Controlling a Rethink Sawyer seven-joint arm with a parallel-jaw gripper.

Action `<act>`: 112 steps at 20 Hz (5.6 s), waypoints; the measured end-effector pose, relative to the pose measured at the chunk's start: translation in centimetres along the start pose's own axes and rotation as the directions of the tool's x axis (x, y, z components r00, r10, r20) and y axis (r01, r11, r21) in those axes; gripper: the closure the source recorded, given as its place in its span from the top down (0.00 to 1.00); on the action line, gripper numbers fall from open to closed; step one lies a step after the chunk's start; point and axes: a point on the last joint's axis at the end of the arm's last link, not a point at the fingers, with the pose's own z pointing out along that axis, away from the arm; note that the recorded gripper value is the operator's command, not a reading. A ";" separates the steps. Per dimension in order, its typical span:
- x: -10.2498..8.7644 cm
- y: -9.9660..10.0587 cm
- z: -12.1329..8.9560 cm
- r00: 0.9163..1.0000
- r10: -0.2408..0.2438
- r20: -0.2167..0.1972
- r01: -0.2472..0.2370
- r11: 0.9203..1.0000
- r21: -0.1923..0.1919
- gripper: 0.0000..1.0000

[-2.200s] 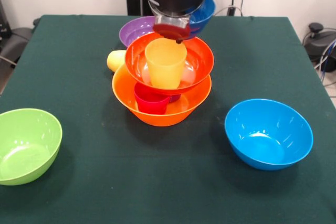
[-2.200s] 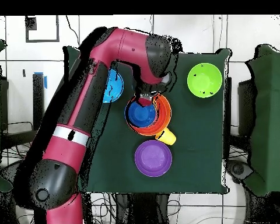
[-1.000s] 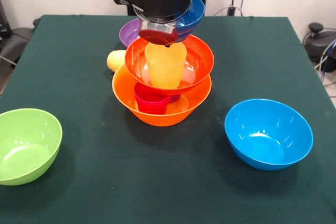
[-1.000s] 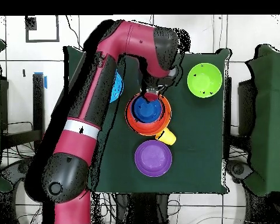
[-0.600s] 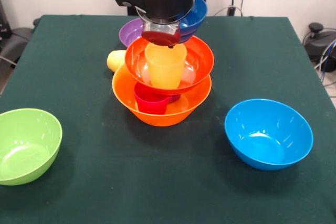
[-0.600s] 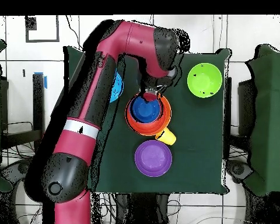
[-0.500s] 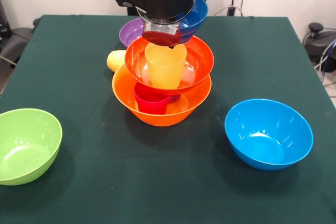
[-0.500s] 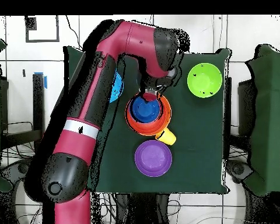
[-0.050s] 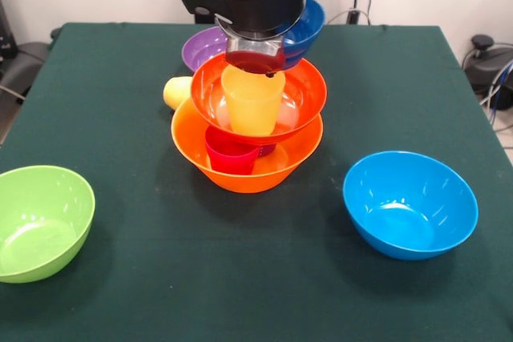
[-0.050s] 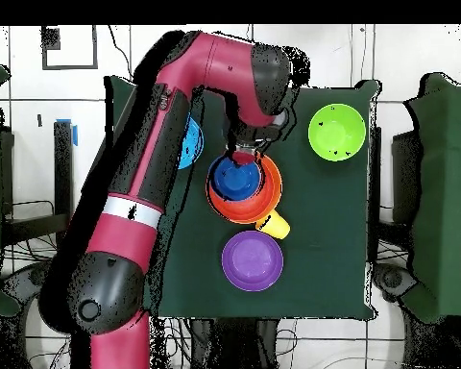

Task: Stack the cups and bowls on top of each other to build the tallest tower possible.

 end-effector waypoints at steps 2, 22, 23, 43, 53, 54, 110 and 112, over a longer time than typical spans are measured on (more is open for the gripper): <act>-0.1 -0.2 -0.1 1.000 -0.006 0.002 0.006 1.000 0.003 0.00; 1.5 -1.0 -1.9 1.000 0.001 -0.014 0.000 1.000 0.016 0.00; 1.6 -1.0 -1.9 1.000 0.001 -0.014 -0.001 1.000 0.016 0.00; 1.0 -1.2 -1.6 1.000 -0.007 0.014 0.007 1.000 0.021 0.00; 0.6 -1.4 -1.2 1.000 -0.011 0.025 0.010 1.000 0.020 0.00; 0.6 -1.4 -1.2 1.000 -0.010 0.022 0.010 1.000 0.020 0.00; 2.4 -4.0 -0.5 1.000 0.005 0.024 -0.008 0.996 0.086 0.00; 2.4 -4.0 -0.5 1.000 0.006 0.023 -0.007 0.996 0.086 0.00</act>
